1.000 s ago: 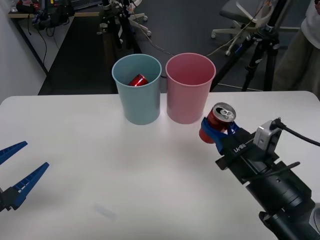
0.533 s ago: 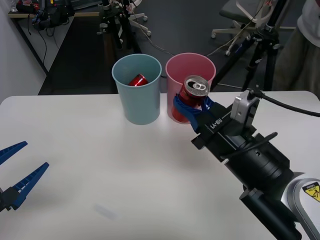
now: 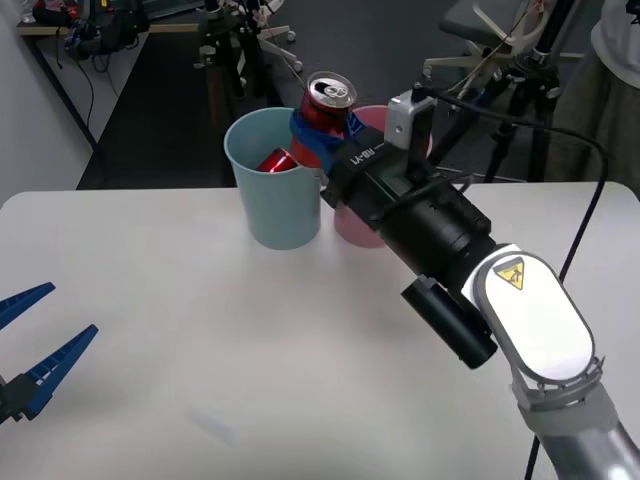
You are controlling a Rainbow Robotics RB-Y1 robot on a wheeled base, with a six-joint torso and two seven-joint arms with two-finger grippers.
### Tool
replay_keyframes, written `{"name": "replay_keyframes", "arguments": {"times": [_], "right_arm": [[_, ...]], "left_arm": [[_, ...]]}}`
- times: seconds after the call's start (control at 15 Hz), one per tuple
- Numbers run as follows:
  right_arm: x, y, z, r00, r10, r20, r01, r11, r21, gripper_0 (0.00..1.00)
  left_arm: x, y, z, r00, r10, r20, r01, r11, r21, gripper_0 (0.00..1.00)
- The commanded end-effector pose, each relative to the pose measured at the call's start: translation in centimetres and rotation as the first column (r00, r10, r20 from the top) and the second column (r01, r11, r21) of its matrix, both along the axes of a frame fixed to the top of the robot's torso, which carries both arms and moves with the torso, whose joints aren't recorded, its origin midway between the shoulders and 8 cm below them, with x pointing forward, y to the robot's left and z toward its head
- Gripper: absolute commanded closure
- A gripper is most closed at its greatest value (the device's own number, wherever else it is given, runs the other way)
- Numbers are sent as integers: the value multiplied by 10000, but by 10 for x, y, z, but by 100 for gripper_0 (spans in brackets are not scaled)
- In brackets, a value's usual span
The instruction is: Grasp the object on the table and drop it into the matching bin: aluminum can to the light blue bin, PET bottle to the pink bin.
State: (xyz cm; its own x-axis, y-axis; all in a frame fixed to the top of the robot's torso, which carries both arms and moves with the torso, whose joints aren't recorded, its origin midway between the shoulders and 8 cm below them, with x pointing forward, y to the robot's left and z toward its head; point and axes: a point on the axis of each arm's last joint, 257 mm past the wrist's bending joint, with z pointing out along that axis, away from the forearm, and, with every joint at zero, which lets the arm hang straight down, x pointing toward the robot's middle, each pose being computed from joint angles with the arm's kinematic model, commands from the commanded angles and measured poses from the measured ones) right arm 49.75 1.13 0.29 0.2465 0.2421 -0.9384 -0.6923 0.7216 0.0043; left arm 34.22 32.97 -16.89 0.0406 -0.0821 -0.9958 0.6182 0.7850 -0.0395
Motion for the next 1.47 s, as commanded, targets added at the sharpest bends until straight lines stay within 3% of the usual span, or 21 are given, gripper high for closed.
{"name": "replay_keyframes", "arguments": {"times": [0.07,0.53,0.8,1.07,1.47], "right_arm": [[30,20,10,9999,-113,-44,114,9999,108,100],[111,64,2,9895,-1400,-351,1381,9891,-514,100],[142,74,-12,9783,-2044,-335,1980,9704,-1379,100],[152,74,-24,9732,-2276,-322,2180,9583,-1846,100],[150,76,-24,9743,-2237,-277,2146,9581,-1899,100]], "left_arm": [[0,0,0,10000,0,1,0,10000,0,0],[0,0,0,10000,0,1,0,10000,0,0],[0,0,0,10000,0,1,0,10000,0,0],[0,0,0,10000,0,1,0,10000,0,0],[0,0,0,10000,0,1,0,10000,0,0]]}}
